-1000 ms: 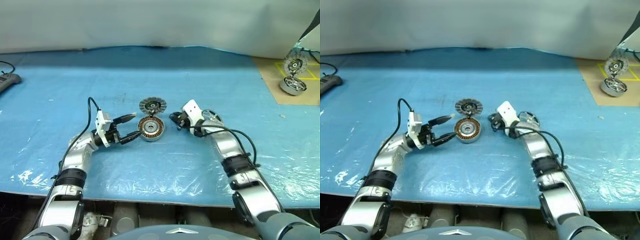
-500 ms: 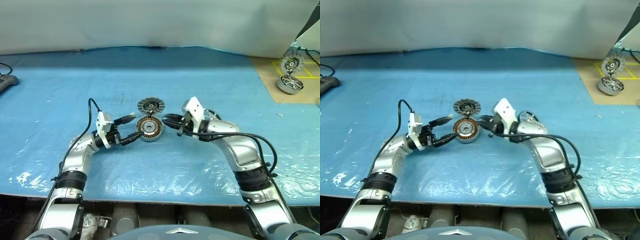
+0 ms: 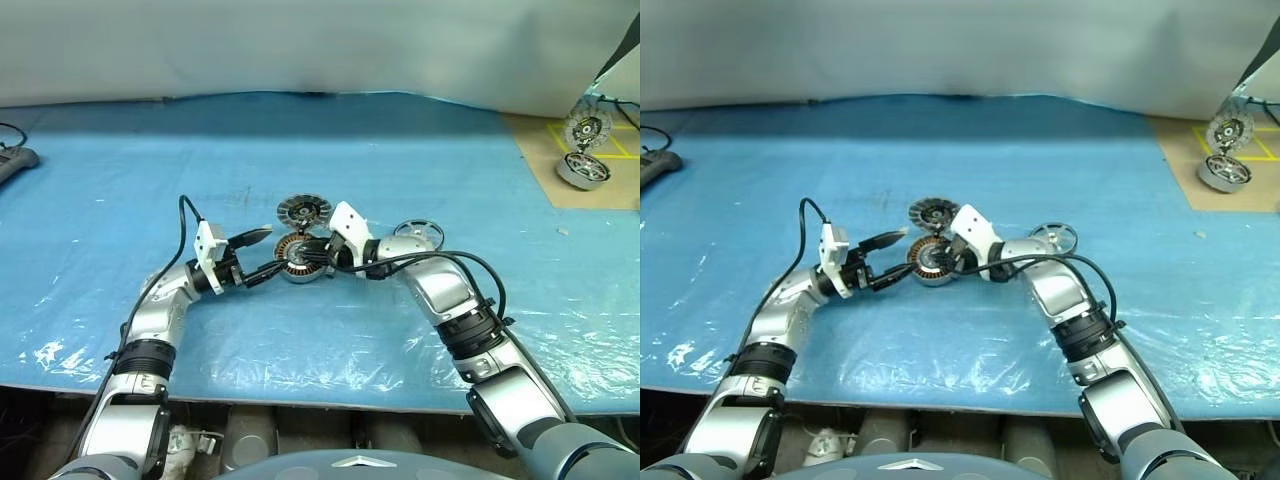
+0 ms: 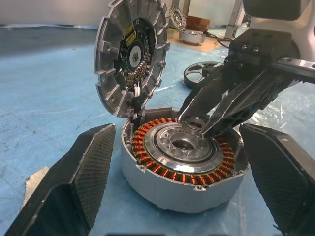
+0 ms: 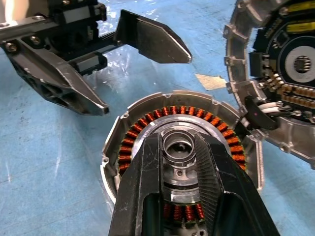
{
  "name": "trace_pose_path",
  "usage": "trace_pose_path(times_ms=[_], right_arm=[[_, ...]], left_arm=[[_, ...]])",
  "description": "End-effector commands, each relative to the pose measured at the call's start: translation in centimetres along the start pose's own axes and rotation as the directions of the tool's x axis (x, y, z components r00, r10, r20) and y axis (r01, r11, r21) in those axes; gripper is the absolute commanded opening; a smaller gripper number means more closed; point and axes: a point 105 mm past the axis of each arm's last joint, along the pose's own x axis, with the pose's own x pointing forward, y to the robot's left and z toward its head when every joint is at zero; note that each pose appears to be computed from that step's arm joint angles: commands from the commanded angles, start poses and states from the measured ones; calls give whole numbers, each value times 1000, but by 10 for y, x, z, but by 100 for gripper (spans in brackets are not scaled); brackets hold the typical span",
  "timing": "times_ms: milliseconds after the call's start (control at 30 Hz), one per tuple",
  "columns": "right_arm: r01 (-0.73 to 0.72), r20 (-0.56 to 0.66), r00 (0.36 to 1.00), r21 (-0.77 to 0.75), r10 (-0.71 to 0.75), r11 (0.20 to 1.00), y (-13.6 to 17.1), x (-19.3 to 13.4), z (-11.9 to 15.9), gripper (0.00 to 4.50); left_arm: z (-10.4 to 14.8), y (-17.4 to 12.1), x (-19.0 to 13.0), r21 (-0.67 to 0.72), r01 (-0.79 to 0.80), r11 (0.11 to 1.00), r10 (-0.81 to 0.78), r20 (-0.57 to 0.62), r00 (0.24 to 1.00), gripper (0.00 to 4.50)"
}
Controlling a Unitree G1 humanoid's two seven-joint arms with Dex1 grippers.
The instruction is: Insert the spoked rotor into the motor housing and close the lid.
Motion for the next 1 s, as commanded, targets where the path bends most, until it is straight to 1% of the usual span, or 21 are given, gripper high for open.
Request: trace_pose_path(times_ms=[33, 167, 400, 733, 1000], right_arm=[[4, 36, 999, -47, -2, 999, -3, 3, 15, 54], [31, 22, 999, -49, -30, 998, -9, 7, 11, 54], [-6, -16, 1000, -55, 5, 998, -5, 8, 1, 54], [13, -31, 999, -43, -15, 999, -7, 11, -6, 54], [2, -41, 999, -33, -3, 999, -4, 12, -12, 54]], left_arm=[[3, 3, 4, 32, -1, 999, 1, 4, 1000, 433], [0, 6, 4, 31, -13, 999, 13, -3, 1000, 433], [3, 12, 3, 41, -25, 999, 25, 1, 1000, 433], [-2, 7, 3, 38, 0, 999, 1, -10, 1000, 433], [-5, 2, 2, 37, 16, 999, -16, -17, 1000, 433]])
